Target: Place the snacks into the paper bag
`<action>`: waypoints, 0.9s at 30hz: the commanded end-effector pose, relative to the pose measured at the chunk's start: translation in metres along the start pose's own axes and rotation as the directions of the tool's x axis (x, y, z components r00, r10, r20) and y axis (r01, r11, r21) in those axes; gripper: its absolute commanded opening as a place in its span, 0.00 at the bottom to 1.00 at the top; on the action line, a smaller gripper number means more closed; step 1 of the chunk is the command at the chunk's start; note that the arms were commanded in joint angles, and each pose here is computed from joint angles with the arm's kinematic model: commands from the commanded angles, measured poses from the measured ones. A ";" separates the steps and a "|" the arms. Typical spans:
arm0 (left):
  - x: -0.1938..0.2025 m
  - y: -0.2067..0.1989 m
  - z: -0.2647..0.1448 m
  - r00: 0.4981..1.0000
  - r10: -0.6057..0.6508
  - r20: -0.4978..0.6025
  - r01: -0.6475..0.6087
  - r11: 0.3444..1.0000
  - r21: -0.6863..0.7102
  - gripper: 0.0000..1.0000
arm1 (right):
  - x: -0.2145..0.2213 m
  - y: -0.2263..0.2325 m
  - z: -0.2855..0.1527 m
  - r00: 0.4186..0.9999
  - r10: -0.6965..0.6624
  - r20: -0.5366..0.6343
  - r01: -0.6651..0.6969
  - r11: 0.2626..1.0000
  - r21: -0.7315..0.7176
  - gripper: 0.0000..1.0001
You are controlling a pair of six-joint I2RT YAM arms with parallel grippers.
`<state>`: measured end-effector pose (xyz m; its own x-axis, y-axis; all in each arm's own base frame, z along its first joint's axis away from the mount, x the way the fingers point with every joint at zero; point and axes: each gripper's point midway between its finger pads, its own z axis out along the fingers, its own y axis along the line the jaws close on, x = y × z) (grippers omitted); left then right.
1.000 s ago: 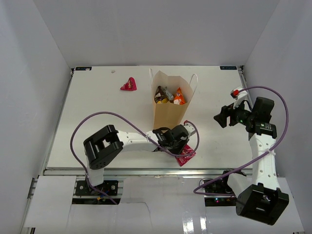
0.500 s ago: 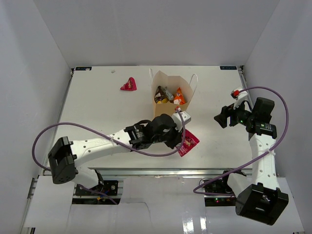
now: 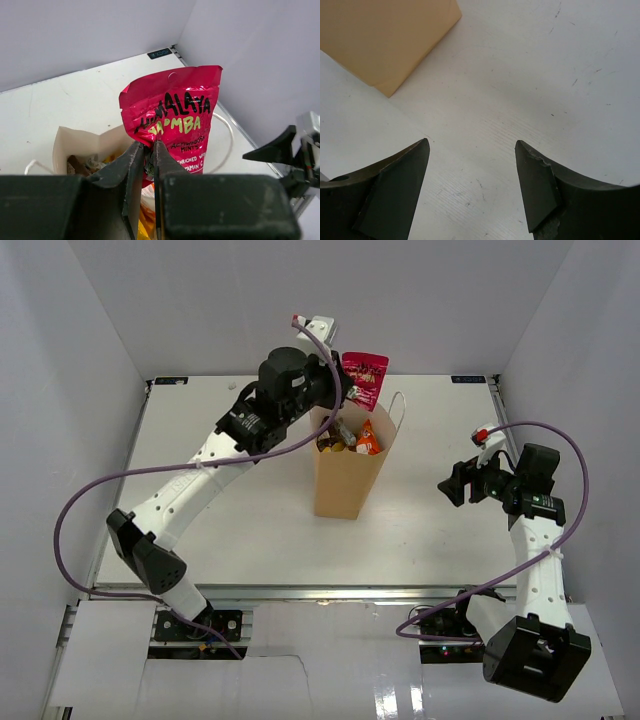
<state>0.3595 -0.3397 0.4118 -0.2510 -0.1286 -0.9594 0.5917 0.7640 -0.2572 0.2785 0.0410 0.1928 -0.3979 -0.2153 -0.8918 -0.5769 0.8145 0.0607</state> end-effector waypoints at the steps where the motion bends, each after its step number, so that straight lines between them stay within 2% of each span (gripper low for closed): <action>1: 0.023 0.017 0.020 0.995 0.022 -0.095 -0.028 0.998 -0.055 0.10 | -0.008 -0.002 -0.003 0.999 -0.041 0.030 0.040 0.999 0.013 0.75; 5: 0.025 0.024 0.026 0.993 0.016 -0.113 -0.024 0.997 -0.068 0.18 | -0.006 -0.003 -0.003 0.999 -0.045 0.027 0.044 0.999 0.020 0.75; 8: 0.022 0.024 0.025 0.994 0.011 -0.108 -0.018 0.998 -0.064 0.32 | -0.006 -0.005 -0.003 0.999 -0.045 0.026 0.045 0.999 0.024 0.75; 9: 0.019 0.024 0.024 0.995 0.010 -0.102 -0.017 0.998 -0.063 0.41 | -0.005 -0.005 -0.003 0.999 -0.045 0.026 0.045 0.999 0.024 0.75; 11: 0.016 0.020 0.024 0.995 0.005 -0.097 -0.010 0.999 -0.048 0.52 | -0.005 -0.006 -0.003 0.999 -0.044 0.024 0.044 0.999 0.023 0.75; 13: -0.001 0.011 0.022 0.998 -0.005 -0.065 0.004 1.000 -0.012 0.63 | -0.004 -0.006 -0.002 0.999 -0.040 0.021 0.039 0.999 0.021 0.75; 15: -0.016 0.004 0.019 0.999 -0.008 -0.033 0.009 1.000 0.010 0.69 | -0.003 -0.007 -0.001 0.999 -0.038 0.017 0.038 0.999 0.019 0.75; 17: -0.049 0.006 0.010 0.999 -0.011 0.036 0.012 1.000 -0.010 0.72 | -0.001 -0.008 0.001 0.999 -0.032 0.009 0.032 0.999 0.016 0.75; 20: -0.061 0.039 -0.002 0.997 -0.046 0.062 0.053 0.993 -0.105 0.72 | 0.001 -0.009 0.002 1.000 -0.024 0.002 0.024 1.000 0.014 0.75; 21: -0.049 0.074 -0.002 0.994 -0.103 0.048 0.110 0.978 -0.176 0.73 | 0.003 -0.009 0.003 1.000 -0.019 -0.003 0.019 1.000 0.012 0.75; 23: -0.043 0.107 -0.009 0.982 -0.177 0.059 0.185 0.964 -0.192 0.73 | 0.005 -0.010 0.004 1.000 -0.018 -0.007 0.019 1.000 0.012 0.75; 24: -0.048 0.145 -0.022 0.972 -0.217 0.088 0.232 0.944 -0.234 0.72 | 0.007 -0.011 0.005 1.000 -0.016 -0.011 0.016 1.000 0.010 0.75; 27: 0.000 0.219 -0.024 0.920 -0.388 0.044 0.383 0.872 -0.306 0.73 | 0.011 -0.012 0.007 1.000 -0.004 -0.019 0.004 1.000 0.004 0.75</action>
<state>0.4508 -0.2025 0.4025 -0.3207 -0.3222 -0.8907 0.3083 0.8536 -0.4198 0.2806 0.0359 0.1790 -0.4273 -0.2229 -0.8762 -0.5732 0.8163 0.0719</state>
